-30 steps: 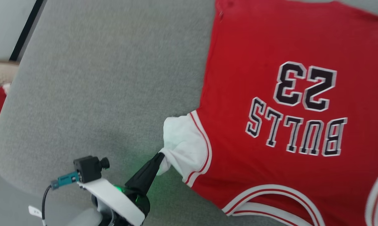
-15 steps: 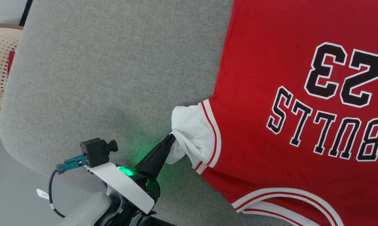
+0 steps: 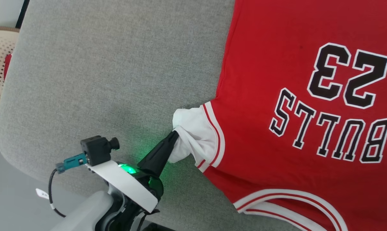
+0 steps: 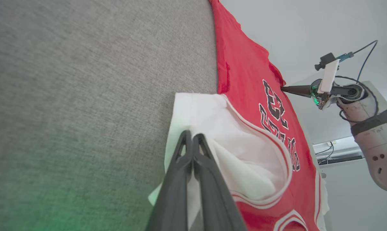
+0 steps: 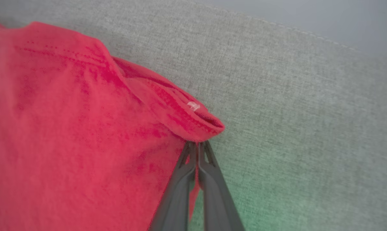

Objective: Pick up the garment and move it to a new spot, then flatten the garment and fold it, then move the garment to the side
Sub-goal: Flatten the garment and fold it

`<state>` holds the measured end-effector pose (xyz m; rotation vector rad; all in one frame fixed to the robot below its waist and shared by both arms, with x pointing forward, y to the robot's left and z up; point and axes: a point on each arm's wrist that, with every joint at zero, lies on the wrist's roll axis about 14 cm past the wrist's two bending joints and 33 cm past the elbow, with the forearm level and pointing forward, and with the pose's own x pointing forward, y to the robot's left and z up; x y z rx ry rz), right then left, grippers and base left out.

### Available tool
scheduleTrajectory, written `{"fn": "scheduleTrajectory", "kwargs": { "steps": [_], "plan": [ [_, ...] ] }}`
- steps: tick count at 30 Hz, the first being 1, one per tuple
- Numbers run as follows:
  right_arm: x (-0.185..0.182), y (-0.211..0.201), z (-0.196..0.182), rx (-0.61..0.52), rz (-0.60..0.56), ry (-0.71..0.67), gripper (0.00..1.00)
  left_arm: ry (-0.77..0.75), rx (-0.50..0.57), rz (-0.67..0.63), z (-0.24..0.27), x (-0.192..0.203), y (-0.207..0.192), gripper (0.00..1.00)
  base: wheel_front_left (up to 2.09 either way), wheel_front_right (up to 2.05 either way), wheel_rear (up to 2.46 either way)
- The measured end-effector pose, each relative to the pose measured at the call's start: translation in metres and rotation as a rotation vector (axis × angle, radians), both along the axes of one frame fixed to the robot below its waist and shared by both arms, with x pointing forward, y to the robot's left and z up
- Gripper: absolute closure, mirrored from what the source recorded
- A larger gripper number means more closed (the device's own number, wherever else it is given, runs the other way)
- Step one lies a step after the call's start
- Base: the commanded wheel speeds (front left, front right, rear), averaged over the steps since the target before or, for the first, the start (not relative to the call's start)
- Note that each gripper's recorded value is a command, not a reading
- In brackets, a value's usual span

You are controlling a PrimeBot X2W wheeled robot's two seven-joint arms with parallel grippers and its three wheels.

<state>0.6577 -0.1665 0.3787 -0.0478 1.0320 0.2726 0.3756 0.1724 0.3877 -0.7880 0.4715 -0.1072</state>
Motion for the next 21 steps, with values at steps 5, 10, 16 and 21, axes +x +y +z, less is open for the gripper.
{"fn": "scheduleTrajectory", "kwargs": {
  "steps": [5, 10, 16, 21],
  "plan": [
    [-0.009, -0.004, 0.022, 0.006, 0.018, -0.056, 1.00, -0.029, 0.010, 0.023, 0.009, -0.003, 0.007, 1.00, 0.00, 0.00, 0.00],
    [-0.039, -0.021, 0.040, -0.047, 0.071, -0.066, 1.00, -0.052, 0.012, 0.031, 0.018, -0.013, 0.011, 1.00, 0.00, 0.00, 0.00],
    [-0.091, -0.044, 0.064, -0.032, 0.110, -0.065, 1.00, -0.081, 0.010, 0.012, 0.029, -0.021, 0.010, 1.00, 0.00, 0.00, 0.00],
    [-0.155, -0.061, 0.060, 0.033, 0.113, 0.009, 1.00, -0.097, 0.005, -0.019, 0.033, -0.023, 0.004, 1.00, 0.00, 0.00, 0.00]
  ]
}}
